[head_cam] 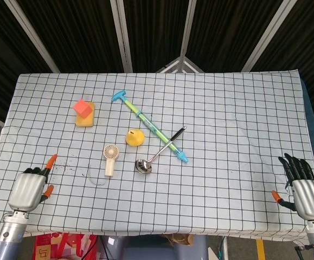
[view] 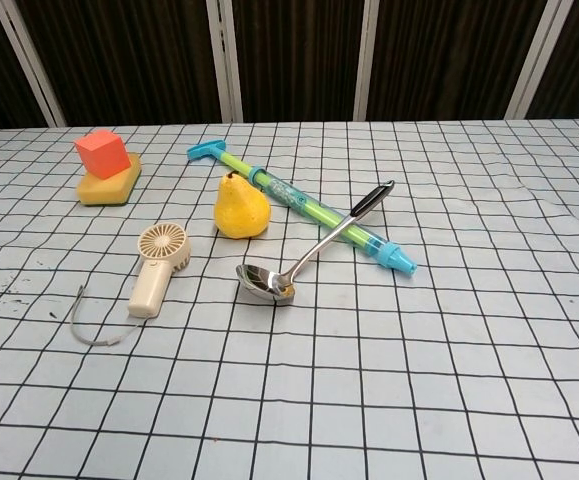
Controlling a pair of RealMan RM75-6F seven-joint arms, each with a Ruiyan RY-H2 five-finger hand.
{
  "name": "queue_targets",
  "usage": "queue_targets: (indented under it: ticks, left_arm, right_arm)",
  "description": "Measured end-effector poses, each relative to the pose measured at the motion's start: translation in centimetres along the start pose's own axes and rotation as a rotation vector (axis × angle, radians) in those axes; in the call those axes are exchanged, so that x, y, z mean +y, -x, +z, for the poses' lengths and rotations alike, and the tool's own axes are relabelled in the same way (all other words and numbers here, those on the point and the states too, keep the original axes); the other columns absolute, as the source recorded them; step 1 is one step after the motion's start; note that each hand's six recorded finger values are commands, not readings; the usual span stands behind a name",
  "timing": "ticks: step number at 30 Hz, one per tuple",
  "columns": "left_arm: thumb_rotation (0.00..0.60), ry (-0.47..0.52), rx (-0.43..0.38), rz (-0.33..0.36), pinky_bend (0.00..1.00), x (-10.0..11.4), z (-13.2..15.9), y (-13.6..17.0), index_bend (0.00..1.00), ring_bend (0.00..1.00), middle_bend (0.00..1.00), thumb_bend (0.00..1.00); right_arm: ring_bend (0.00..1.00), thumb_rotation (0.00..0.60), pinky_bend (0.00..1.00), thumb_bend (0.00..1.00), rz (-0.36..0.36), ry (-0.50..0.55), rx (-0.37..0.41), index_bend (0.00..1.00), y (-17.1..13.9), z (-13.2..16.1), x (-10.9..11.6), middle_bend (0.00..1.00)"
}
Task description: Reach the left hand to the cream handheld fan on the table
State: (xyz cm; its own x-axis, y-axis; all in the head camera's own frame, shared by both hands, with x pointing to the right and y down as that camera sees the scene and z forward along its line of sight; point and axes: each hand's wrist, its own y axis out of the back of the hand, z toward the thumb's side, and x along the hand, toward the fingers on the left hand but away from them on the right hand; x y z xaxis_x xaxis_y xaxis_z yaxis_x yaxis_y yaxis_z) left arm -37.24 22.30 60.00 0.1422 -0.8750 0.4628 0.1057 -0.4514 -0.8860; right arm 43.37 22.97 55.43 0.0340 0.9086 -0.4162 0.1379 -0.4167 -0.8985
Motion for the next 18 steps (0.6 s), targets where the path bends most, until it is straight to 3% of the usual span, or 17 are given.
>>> queue_targets:
  ticks: [5,14,18]
  left_arm:
    - [0.600,0.013,-0.030,-0.072,0.68,-1.3,2.7,-2.5,0.09,0.71,0.88,0.72]
    - [0.600,0.003,-0.105,-0.143,0.69,-3.1,9.2,-6.1,0.20,0.72,0.90,0.73]
    - [0.600,-0.012,-0.117,-0.165,0.69,-4.0,10.8,-6.7,0.21,0.72,0.90,0.73]
  right_arm:
    - [0.00,0.600,0.00,0.28,0.003,0.003,-0.001,0.07,0.1,0.0,0.0,0.00]
    - [0.00,0.600,0.00,0.28,0.009,0.008,-0.001,0.07,0.2,-0.1,0.0,0.00]
    - [0.00,0.600,0.00,0.28,0.012,0.009,-0.001,0.07,0.3,-0.1,0.0,0.00]
